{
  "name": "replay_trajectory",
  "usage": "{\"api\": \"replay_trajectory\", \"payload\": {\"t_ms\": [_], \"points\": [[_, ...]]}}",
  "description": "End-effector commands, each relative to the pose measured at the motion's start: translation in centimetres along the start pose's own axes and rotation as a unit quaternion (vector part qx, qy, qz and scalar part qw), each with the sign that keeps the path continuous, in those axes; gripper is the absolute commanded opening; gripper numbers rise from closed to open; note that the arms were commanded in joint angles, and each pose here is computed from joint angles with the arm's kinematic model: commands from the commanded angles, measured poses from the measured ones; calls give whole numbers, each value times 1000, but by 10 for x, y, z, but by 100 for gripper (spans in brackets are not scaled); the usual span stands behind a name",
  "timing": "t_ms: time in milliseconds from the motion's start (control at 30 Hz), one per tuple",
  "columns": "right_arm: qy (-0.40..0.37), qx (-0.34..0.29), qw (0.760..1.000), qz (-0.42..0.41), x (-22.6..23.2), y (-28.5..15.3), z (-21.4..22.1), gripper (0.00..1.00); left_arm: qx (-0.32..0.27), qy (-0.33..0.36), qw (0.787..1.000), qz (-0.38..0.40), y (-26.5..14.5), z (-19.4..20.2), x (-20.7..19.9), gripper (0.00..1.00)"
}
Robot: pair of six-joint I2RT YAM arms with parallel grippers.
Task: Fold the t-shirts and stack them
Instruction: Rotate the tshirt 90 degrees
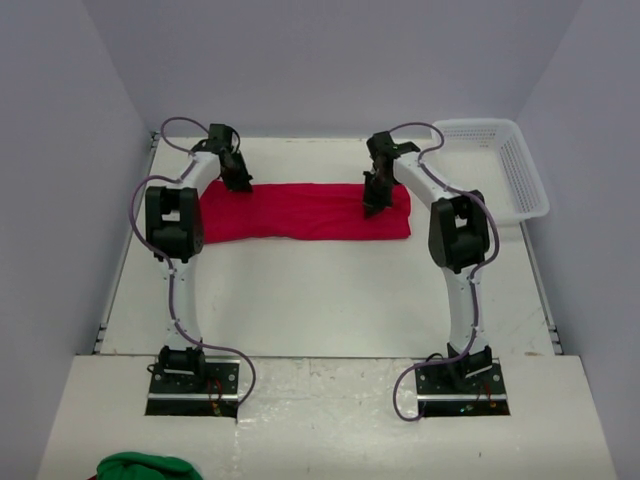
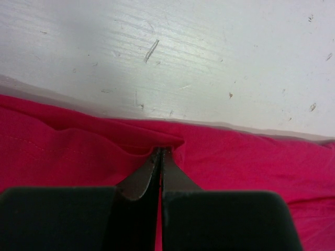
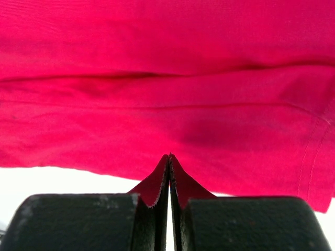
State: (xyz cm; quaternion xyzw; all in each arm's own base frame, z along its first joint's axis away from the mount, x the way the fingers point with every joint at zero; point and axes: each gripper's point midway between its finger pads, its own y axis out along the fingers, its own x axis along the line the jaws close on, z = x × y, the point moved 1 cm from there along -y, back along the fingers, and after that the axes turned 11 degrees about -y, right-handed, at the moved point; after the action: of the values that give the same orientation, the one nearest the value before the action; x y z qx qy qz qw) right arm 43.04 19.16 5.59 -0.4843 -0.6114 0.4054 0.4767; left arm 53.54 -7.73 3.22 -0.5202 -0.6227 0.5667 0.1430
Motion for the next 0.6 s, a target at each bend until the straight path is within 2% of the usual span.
{"api": "replay_trajectory", "payload": {"t_ms": [0, 400, 567], "points": [[1, 14, 1000, -6, 4, 13, 5, 0, 12, 19, 1000, 8, 1, 7, -7, 0], [-2, 29, 1000, 0, 2, 31, 37, 0, 14, 27, 999, 11, -1, 6, -10, 0], [-4, 42, 999, 3, 5, 30, 60, 0, 46, 37, 998, 7, 16, 14, -6, 0]]}}
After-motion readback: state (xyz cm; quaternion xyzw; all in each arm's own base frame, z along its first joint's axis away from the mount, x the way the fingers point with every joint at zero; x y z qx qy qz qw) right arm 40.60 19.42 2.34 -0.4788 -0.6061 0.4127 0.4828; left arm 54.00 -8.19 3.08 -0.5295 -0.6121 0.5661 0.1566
